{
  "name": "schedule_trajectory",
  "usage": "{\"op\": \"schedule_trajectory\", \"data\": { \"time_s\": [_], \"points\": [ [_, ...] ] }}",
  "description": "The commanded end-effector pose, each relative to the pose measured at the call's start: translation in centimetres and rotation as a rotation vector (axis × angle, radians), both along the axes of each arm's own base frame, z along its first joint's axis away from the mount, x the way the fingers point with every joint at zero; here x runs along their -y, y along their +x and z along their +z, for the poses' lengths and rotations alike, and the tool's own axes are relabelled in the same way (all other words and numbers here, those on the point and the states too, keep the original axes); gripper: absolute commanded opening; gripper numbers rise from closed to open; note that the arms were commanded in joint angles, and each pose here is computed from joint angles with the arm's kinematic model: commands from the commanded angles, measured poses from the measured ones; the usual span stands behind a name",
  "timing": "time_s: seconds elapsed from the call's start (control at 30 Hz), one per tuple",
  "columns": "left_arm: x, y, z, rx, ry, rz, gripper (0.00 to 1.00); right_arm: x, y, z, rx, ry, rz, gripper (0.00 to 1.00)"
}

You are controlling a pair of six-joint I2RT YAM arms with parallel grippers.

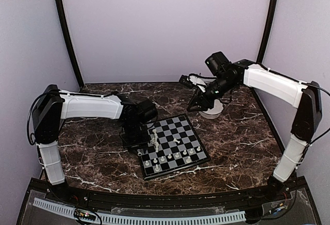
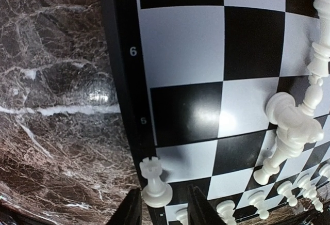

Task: Set up the chess pieces on the board
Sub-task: Pick up the rook from the chessboard.

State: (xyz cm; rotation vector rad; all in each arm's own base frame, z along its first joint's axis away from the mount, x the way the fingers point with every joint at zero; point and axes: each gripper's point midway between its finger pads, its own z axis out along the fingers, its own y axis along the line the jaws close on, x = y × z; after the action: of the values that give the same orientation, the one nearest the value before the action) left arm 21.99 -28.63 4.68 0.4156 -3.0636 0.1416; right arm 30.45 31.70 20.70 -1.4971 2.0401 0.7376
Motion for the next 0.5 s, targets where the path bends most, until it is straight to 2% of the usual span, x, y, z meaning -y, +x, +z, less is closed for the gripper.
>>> {"op": "schedule_trajectory", "data": {
  "time_s": [0.0,0.47],
  "points": [
    [-0.09,-0.15,-0.3,-0.013,0.02,0.001,0.32,-0.36,-0.15,0.21,0.002,0.022,0.008,0.36],
    [-0.5,-0.1,-1.06,-0.008,0.034,-0.022,0.26,-0.26,-0.22,-0.4,-0.008,0.012,0.006,0.36]
  ]
}}
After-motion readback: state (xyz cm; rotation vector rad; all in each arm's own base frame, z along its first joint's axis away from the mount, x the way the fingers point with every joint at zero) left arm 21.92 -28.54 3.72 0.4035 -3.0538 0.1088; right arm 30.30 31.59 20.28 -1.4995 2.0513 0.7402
